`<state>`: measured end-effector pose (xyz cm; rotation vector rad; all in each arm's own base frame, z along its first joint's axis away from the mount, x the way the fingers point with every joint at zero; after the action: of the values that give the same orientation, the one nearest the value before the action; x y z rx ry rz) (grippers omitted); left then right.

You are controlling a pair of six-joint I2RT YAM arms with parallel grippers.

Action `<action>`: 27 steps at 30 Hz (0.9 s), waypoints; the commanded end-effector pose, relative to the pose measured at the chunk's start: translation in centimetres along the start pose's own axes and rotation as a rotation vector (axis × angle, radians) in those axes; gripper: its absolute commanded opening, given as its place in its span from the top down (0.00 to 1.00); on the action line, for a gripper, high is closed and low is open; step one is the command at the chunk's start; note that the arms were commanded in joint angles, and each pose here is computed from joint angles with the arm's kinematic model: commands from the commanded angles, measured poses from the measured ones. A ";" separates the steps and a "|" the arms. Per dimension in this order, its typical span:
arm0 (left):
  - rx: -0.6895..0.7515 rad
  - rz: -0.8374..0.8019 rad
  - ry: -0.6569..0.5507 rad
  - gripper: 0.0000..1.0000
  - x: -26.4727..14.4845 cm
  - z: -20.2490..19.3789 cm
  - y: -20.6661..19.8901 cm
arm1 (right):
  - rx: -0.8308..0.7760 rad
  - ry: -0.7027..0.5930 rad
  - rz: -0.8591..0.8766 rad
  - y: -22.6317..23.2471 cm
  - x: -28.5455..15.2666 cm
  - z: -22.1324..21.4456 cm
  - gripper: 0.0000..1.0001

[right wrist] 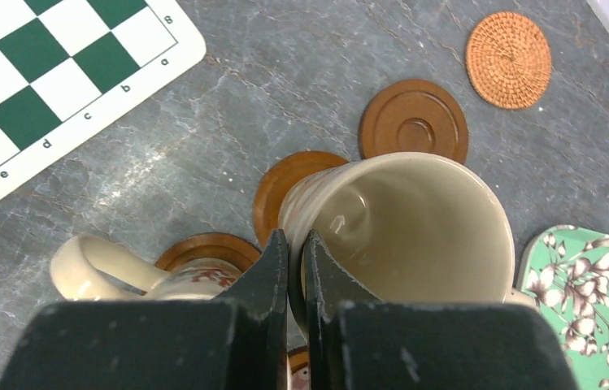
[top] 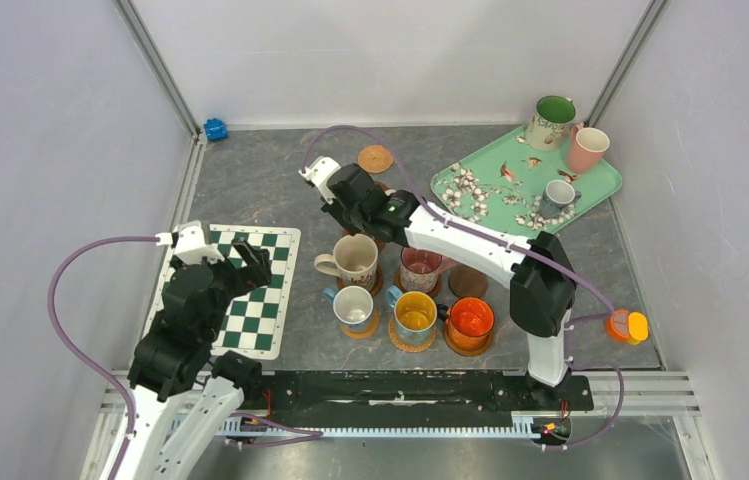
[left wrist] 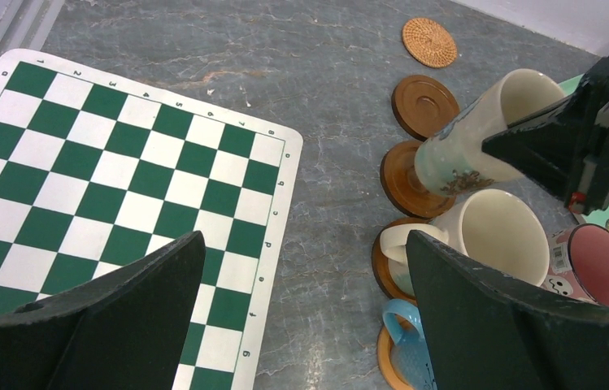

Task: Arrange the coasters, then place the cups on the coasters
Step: Place the cup on the coaster.

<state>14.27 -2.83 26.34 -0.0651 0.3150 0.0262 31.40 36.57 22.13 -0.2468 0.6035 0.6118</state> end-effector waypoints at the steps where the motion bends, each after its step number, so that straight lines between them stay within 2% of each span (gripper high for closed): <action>1: 0.000 0.014 -0.026 0.00 -0.3 0.6 0.3 | 0.034 -0.233 -0.026 0.5 -1.3 5.4 1.00; 8: -0.001 0.013 -0.028 0.00 -0.4 0.6 0.3 | 0.059 -0.206 0.009 1.8 -0.1 4.4 1.00; 27: -0.006 0.013 -0.039 0.00 -0.5 0.7 0.4 | 0.016 -0.048 -0.026 1.9 2.0 2.0 1.00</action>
<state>14.14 -2.77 26.45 -0.0682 0.3067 0.0266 31.64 39.34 18.69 -0.2609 0.6601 0.6040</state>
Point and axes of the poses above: each gripper's point midway between its finger pads, its own x axis out along the fingers, its own y axis along the line the jaws close on, z = x × y, the point moved 6 cm from there along -x, back along the fingers, and after that the axes turned 14 degrees about x, right-handed, at the moved point
